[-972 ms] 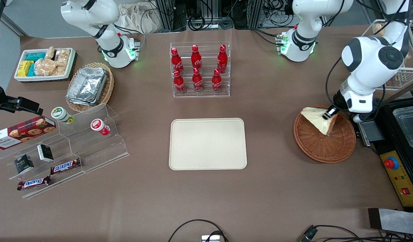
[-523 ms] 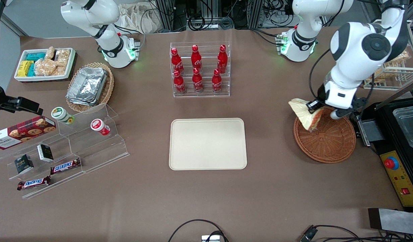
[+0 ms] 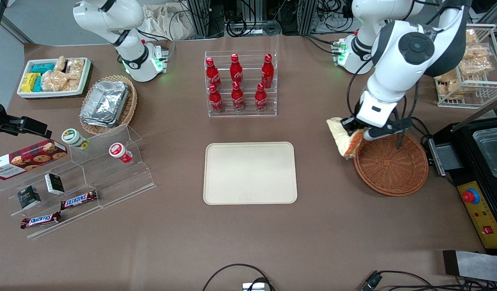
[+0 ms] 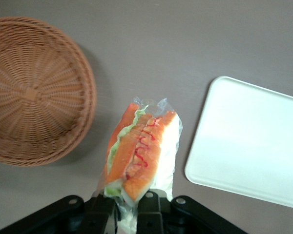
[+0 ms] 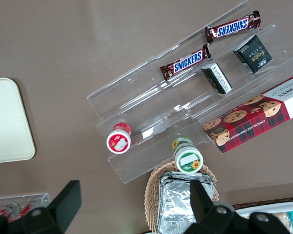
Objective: Place sandwich from basket to tray
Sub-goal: 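Carry the sandwich over the cream tray with the left gripper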
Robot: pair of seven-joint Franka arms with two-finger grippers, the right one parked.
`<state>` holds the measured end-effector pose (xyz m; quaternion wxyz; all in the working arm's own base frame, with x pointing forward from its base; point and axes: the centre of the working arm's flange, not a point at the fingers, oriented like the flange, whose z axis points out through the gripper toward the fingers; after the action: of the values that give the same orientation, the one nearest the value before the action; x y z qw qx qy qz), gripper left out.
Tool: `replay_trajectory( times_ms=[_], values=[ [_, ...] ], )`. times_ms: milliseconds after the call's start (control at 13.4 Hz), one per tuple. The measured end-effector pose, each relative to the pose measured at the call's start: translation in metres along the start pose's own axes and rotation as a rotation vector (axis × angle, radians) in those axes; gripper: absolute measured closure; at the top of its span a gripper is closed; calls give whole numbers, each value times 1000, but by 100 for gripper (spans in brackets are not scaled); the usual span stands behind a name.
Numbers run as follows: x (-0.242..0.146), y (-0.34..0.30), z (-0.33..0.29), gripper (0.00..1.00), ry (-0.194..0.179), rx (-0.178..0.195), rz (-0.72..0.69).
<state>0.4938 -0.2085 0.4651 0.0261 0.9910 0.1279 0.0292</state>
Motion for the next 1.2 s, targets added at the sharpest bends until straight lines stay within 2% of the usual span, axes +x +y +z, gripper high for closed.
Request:
replay_trajectory(
  times_ms=[224, 449, 673, 972, 1196],
  values=[
    [-13, 38, 9, 85, 13, 32, 113],
    [-13, 66, 15, 85, 1, 16, 168],
    [-11, 90, 27, 85, 5, 26, 224],
    [-17, 131, 56, 85, 21, 59, 220],
    [-15, 158, 75, 85, 25, 56, 198]
  ],
)
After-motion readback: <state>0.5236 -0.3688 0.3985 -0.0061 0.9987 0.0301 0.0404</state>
